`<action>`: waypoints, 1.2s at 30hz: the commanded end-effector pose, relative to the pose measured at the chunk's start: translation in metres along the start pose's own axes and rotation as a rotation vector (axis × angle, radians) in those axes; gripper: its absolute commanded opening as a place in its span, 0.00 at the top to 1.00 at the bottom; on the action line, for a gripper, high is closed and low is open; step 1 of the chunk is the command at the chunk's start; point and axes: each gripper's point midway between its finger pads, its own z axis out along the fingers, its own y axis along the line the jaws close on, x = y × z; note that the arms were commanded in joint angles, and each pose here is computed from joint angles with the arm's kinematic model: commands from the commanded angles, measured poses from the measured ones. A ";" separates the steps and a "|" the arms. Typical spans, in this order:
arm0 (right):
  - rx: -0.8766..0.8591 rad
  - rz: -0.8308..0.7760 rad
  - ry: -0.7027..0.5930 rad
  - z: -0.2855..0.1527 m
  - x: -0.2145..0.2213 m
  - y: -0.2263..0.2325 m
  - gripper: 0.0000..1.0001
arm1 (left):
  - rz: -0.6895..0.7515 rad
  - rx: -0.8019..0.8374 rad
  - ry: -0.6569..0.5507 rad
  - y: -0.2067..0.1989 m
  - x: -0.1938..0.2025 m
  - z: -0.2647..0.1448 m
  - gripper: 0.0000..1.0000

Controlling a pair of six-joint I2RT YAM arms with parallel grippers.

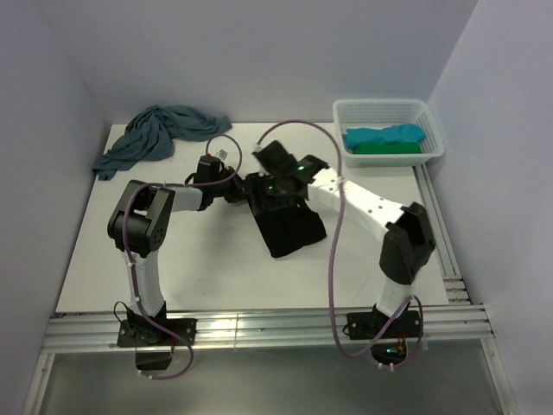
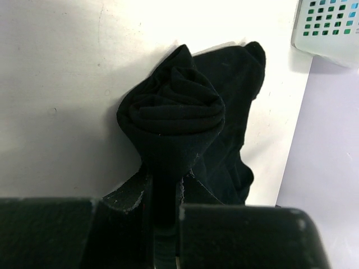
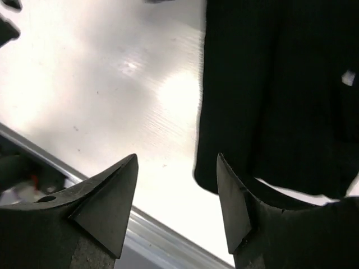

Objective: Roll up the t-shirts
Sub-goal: Roll the tshirt

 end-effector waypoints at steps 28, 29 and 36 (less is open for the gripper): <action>0.475 -0.301 0.099 0.101 0.040 -0.018 0.35 | 0.031 0.024 0.026 -0.017 -0.008 -0.011 1.00; 0.493 -0.305 0.100 0.103 0.041 -0.022 0.35 | 0.031 0.025 0.025 -0.017 -0.009 -0.011 1.00; 0.538 -0.354 0.107 0.111 0.055 -0.030 0.34 | 0.014 -0.002 0.059 -0.012 -0.004 -0.008 1.00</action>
